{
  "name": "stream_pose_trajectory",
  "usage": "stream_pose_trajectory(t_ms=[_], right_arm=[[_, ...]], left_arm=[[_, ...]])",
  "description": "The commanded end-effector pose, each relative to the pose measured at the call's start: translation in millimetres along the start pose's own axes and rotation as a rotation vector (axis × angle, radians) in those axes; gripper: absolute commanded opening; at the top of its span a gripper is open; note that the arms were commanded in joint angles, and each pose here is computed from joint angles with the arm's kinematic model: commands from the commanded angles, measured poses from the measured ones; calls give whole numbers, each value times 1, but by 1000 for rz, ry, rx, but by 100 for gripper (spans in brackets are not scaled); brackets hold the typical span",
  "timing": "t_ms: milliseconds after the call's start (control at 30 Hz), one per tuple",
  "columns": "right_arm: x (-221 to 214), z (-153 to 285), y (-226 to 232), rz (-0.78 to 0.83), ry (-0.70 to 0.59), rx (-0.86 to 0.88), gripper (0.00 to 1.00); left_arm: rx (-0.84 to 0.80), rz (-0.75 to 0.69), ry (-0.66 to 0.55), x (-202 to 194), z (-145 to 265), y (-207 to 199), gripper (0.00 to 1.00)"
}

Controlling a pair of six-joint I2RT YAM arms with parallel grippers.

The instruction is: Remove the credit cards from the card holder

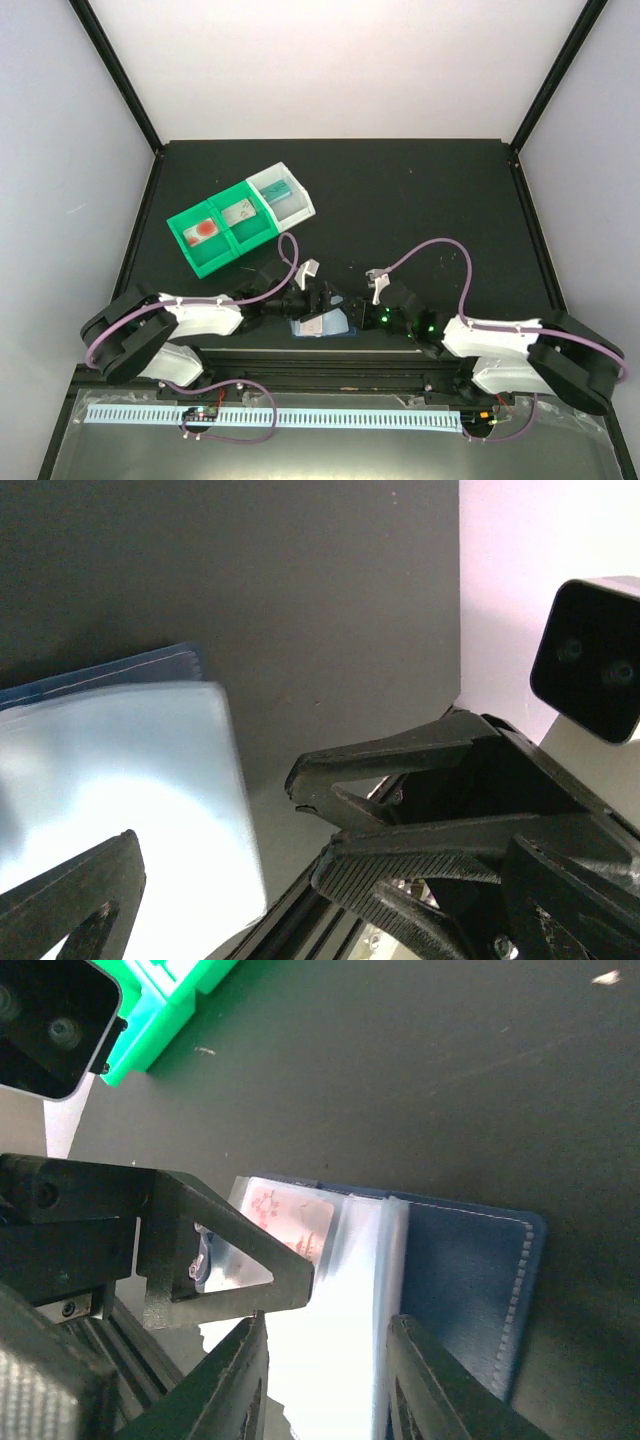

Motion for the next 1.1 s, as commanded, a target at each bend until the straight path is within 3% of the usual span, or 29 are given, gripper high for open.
stream_pose_trajectory(t_ms=[0,300,667,733,933,1067], right_arm=[[6,17,-20,38,-62,-104,36],[5,33,10,55,-35,29,36],[0,9,44,39,69,91,30],[-3,2,50,33,91,99,29],[-11,-22,52,-7,135,87,25],[-16,-36,48,-34,161,62,22]], left_arm=[[-65,-72,-27,18,-12,-31,99],[72,-121,-62,22,4,-15,99],[251,-121,-60,19,45,25,93],[261,-124,-58,16,52,29,85],[269,-83,-91,7,69,48,45],[260,-99,-92,6,72,49,28]])
Point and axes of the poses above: each gripper's point midway between its finger pads, its own z axis back along the fingers, its own y axis along the line the jaws close on, x = y × z, the point moved 2 cm from there along z, back along the fingers, and after that the axes turned 11 degrees about -z, right-handed, at the moved point
